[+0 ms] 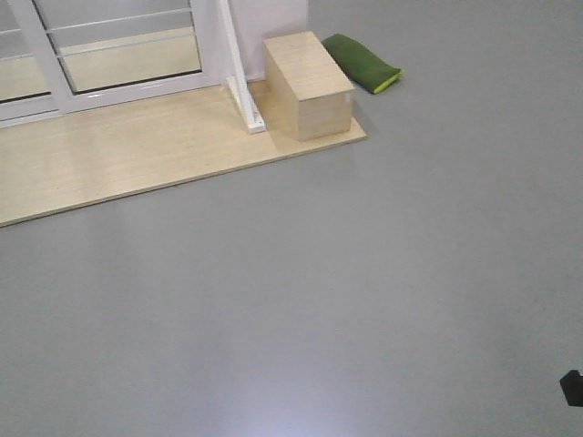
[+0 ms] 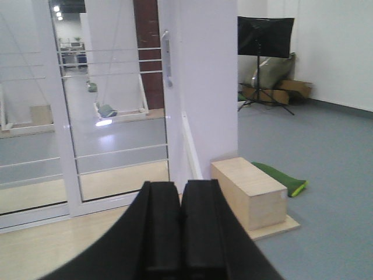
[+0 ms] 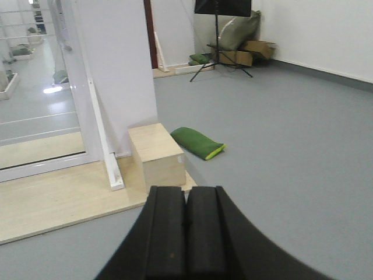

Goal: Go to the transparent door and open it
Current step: 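Drive forward up to the white-framed glass sliding door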

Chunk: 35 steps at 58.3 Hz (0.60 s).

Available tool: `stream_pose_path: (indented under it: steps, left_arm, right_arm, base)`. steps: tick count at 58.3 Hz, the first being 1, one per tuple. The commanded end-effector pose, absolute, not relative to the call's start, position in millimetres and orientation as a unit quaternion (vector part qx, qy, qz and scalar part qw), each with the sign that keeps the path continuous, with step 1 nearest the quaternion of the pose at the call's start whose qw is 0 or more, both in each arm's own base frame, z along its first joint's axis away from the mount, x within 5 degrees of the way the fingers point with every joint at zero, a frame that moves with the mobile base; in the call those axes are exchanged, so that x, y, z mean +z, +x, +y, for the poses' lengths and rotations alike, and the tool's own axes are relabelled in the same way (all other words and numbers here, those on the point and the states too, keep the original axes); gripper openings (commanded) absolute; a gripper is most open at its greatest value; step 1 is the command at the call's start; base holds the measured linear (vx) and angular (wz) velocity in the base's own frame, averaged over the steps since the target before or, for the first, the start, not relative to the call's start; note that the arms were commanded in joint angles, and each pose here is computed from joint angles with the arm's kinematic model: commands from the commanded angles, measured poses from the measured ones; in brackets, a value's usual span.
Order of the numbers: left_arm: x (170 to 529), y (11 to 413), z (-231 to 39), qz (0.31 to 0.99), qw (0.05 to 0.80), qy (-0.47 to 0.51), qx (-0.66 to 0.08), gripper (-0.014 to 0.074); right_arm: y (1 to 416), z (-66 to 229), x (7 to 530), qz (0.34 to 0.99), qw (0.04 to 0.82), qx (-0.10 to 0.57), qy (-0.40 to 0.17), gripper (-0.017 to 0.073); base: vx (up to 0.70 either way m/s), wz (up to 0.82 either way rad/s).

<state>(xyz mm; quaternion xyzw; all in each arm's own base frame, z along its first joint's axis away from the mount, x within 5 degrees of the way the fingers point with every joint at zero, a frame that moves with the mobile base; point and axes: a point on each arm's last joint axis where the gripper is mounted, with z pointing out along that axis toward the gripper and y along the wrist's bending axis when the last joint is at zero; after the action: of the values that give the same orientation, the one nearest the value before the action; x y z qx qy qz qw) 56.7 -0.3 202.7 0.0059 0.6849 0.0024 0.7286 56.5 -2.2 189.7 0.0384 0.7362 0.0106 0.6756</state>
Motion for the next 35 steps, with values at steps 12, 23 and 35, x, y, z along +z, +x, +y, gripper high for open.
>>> stream_pose_path:
  steps: [12, 23, 35]
  left_arm:
    - [205.3, 55.7, 0.6, 0.658, 0.753, -0.001, 0.003, -0.0006]
    - [205.3, 55.7, 0.6, 0.658, 0.753, -0.001, 0.003, -0.0006]
    - [205.3, 55.7, 0.6, 0.658, 0.753, -0.001, 0.003, -0.0006]
  right_arm:
    - [55.9, -2.0, 196.6, 0.703, 0.710, 0.007, 0.032, -0.0009]
    - [55.9, -2.0, 196.6, 0.703, 0.710, 0.007, 0.032, -0.0009]
    - [55.9, -2.0, 196.6, 0.703, 0.710, 0.007, 0.032, -0.0009]
  base:
    - [0.63, 0.46]
    - [0.62, 0.39]
    - [0.61, 0.38]
